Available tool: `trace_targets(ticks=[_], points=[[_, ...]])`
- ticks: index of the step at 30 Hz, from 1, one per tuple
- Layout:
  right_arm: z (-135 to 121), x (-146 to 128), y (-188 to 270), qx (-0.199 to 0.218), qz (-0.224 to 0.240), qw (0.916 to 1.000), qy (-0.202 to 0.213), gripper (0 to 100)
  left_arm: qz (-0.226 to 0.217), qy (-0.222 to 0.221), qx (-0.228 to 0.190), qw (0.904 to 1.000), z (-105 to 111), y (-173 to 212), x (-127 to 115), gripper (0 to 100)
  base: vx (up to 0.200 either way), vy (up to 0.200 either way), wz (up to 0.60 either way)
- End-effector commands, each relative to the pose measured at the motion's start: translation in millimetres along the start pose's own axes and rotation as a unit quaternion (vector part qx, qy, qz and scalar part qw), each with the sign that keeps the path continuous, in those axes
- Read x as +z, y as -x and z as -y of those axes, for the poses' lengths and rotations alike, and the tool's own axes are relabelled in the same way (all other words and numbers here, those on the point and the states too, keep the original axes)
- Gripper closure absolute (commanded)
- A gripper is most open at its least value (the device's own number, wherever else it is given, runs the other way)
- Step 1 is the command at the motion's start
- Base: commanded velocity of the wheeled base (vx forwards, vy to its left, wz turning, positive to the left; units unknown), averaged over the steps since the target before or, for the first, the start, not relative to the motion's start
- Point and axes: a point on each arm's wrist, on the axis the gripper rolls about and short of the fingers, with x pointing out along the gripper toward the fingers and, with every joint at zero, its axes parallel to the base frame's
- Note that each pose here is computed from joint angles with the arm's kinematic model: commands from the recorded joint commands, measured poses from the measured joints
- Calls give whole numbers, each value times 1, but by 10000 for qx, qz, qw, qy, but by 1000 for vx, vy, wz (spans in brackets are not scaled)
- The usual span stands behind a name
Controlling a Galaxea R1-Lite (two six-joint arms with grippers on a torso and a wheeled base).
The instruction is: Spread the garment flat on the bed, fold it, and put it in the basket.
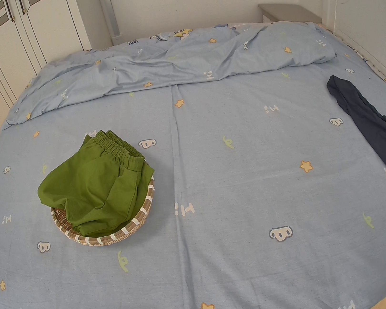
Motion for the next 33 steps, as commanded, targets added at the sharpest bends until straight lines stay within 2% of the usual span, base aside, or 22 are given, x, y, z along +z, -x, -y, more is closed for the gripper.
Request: trace_targets(ticks=[1,2,4,5,6,9,10,11,12,13,14,15,17,18,20,22,23,24,26,28,30,33], points=[[6,-15,2,-893,309,9955,96,0,340,-72,-404,9986,-4,-8,-33,0,0,0,0],[9,-17,-1,-1139,527,9920,120,0,472,-280,-738,9958,-3,-4,-34,0,0,0,0],[11,-16,-2,-1546,901,9837,173,0,569,-668,-783,9931,-3,-3,-34,0,0,0,0],[11,-15,-2,-1615,944,9822,178,0,572,-714,-780,9927,-3,-3,-34,0,0,0,0],[13,-18,-2,-1998,848,9758,247,0,580,-813,-775,9920,-3,-3,-35,0,0,0,0],[13,-18,-2,-2306,842,9683,461,0,607,-889,-788,9911,-3,-3,-34,0,0,0,0],[13,-18,-2,-2306,842,9683,461,0,607,-889,-788,9911,-3,-3,-34,0,0,0,0],[10,-20,1,-2453,994,9601,898,0,621,-1071,-784,9892,-3,-4,-35,0,0,0,0],[8,-21,4,-2245,1107,9610,1174,0,631,-1101,-776,9889,-2,-3,-34,0,0,0,0],[7,-21,3,-2131,1087,9631,1232,0,616,-1102,-774,9890,-3,-4,-35,0,0,0,0],[6,-22,3,-1669,1010,9692,1502,0,614,-945,-700,9912,-3,-3,-34,0,0,0,0],[6,-22,3,-1639,1008,9697,1506,0,614,-905,-680,9917,-3,-3,-34,0,0,0,0],[6,-22,3,-1759,1022,9700,1330,0,643,-461,-141,9968,-5,-4,-35,0,0,0,0],[7,-23,3,-1798,1038,9711,1180,0,634,-335,-54,9974,-6,-4,-35,0,0,0,0],[8,-26,2,-1794,948,9760,794,0,588,-236,-146,9979,-6,-3,-35,0,0,0,0],[8,-27,2,-1795,879,9766,791,0,563,-281,-240,9977,-5,-3,-35,0,0,0,0],[8,-26,2,-1801,905,9761,818,0,551,-491,-435,9963,-4,-3,-35,0,0,0,0],[8,-25,2,-1805,941,9755,838,0,540,-1054,-808,9897,-3,-3,-35,0,0,0,0],[8,-25,2,-1821,935,9752,836,0,571,-1634,-1210,9774,-1,-3,-37,0,0,0,0],[8,-25,2,-1807,932,9755,845,0,572,-1582,-1221,9782,-1,-3,-36,0,0,0,0],[8,-25,2,-1795,931,9753,885,0,413,-1281,-784,9878,-3,-4,-39,0,0,0,0],[8,-26,2,-1759,840,9760,975,0,401,-924,-593,9931,-4,-4,-39,0,0,0,0]])
